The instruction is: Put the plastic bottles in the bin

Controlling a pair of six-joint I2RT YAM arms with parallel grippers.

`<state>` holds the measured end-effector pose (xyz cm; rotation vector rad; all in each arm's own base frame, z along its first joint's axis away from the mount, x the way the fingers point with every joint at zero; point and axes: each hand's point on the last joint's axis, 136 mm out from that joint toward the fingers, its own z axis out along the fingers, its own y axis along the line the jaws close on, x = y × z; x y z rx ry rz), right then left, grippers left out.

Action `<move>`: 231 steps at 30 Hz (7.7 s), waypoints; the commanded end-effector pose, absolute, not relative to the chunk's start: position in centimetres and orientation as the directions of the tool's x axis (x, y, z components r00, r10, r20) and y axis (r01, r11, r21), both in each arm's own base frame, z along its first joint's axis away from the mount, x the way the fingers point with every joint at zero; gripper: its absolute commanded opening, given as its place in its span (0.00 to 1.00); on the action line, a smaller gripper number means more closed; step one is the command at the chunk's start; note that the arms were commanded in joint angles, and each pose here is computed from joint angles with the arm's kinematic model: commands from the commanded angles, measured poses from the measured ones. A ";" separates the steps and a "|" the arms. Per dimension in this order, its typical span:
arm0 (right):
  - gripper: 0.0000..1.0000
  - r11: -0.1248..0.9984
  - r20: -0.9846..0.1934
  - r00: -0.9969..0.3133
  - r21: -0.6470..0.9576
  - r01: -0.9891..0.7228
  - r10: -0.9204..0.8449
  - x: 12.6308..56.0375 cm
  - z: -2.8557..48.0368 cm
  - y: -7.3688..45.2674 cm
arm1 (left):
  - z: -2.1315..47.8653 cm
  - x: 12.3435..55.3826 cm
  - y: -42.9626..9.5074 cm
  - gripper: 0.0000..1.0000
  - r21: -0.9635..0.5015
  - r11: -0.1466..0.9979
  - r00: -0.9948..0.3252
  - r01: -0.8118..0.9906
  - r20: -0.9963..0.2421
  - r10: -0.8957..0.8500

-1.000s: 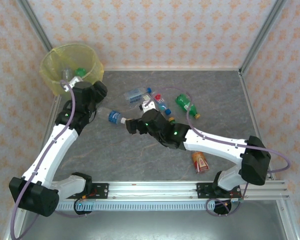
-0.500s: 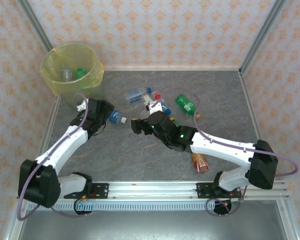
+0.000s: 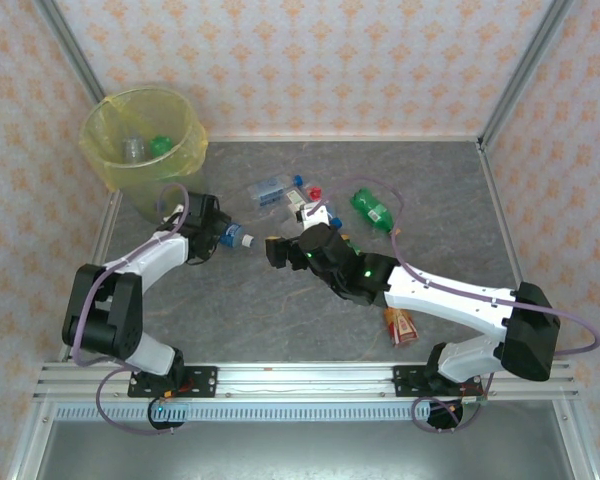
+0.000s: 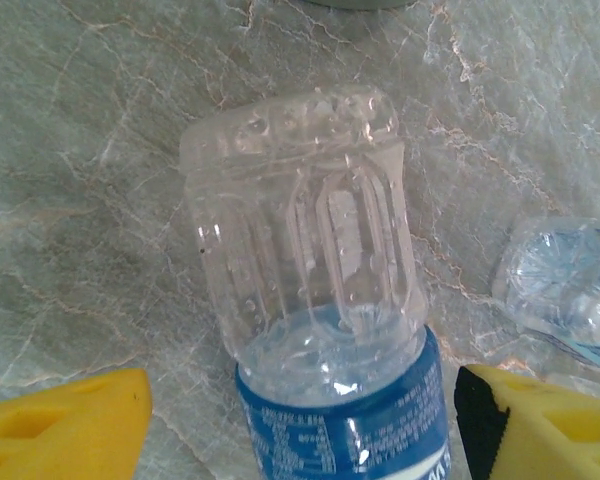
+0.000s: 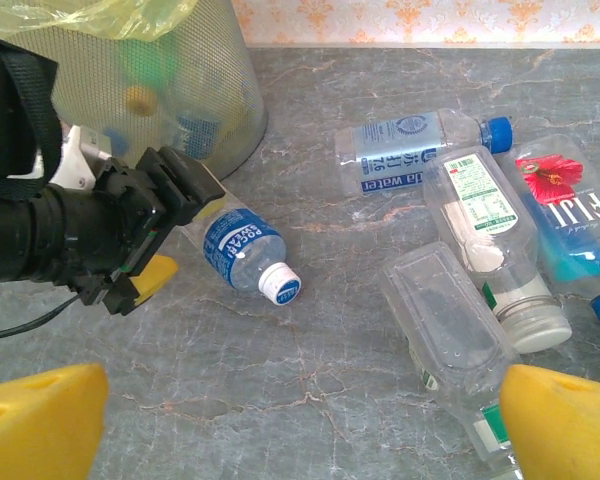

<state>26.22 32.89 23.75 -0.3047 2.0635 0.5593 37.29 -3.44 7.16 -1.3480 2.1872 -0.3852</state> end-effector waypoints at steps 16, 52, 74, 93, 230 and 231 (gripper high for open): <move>1.00 0.879 -0.863 -0.505 0.248 -0.407 0.009 26.5 24.2 32.7 | 4.4 40.6 -3.5 0.81 -0.438 0.491 -0.390 -0.753 -0.305 -0.869; 1.00 0.867 -0.886 -0.460 0.272 -0.418 0.056 26.9 26.8 33.0 | 28.2 38.3 -5.4 0.55 -0.597 0.678 -0.269 -0.429 -0.632 -0.727; 1.00 0.833 -0.897 -0.425 0.324 -0.449 0.119 26.4 31.0 32.9 | 45.2 41.3 11.0 0.55 -0.511 0.676 0.075 -0.531 -0.823 -0.563; 1.00 0.859 -0.902 -0.420 0.294 -0.419 0.104 27.1 31.1 32.6 | 37.2 46.3 19.7 0.61 -0.335 0.619 -0.059 -0.710 -0.848 -0.526; 0.62 0.896 -0.825 -0.549 0.136 -0.423 -0.134 25.8 24.0 28.5 | 31.9 37.1 -25.1 0.76 -0.791 0.520 -0.722 0.323 -0.561 -0.405; 0.62 0.892 -0.824 -0.549 0.138 -0.432 -0.139 25.8 24.0 28.8 | 31.9 36.9 -25.6 0.73 -0.790 0.513 -0.729 0.337 -0.564 -0.389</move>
